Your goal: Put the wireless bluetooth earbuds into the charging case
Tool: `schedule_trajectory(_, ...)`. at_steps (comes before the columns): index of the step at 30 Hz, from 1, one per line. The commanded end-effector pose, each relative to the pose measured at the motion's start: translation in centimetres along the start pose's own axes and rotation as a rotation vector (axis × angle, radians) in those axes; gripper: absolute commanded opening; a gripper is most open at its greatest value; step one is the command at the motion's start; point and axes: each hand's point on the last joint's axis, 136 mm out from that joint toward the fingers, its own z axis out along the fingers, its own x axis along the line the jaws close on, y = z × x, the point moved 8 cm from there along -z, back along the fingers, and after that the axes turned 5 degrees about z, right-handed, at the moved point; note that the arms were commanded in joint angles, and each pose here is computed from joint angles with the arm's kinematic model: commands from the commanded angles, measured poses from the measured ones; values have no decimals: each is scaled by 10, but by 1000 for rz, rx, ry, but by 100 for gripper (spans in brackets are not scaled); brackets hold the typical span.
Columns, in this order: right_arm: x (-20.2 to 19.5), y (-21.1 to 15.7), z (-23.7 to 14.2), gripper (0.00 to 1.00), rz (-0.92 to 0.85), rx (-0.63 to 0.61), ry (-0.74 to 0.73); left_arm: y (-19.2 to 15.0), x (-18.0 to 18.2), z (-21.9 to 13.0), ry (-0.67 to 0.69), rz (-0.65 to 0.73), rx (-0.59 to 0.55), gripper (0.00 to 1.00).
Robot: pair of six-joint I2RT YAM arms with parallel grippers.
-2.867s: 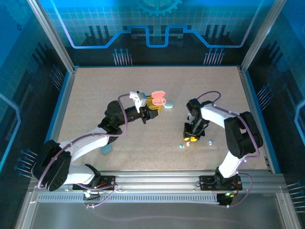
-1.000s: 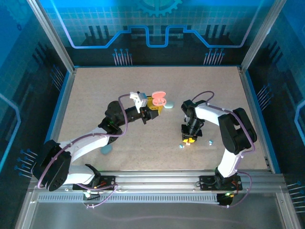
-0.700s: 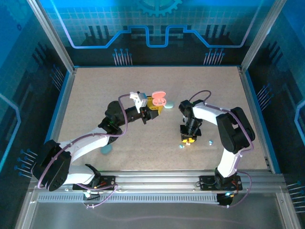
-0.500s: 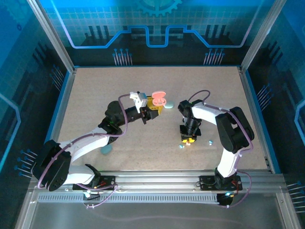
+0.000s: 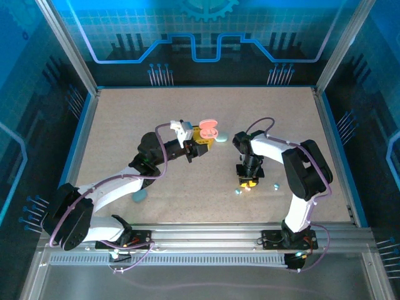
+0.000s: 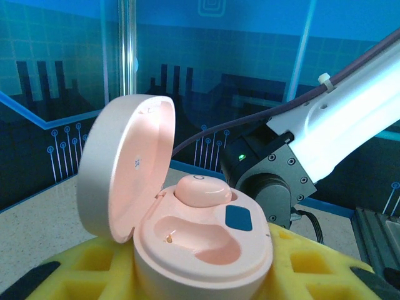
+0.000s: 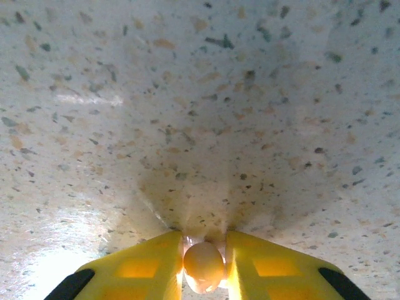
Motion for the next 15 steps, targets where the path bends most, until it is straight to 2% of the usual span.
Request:
schedule_trajectory(1,3,-3,4,25,-18,24,-27,8,-3,2,-12,16,-32,33)
schedule_trajectory(9,4,-5,-4,21,-21,6,-7,7,-3,1,-8,16,-31,33)
schedule_trajectory(13,8,-6,-31,21,-31,-60,70,5,-2,1,1,18,-27,33)
schedule_trajectory(15,13,-8,-54,21,-46,-108,155,1,-1,1,10,19,-19,33)
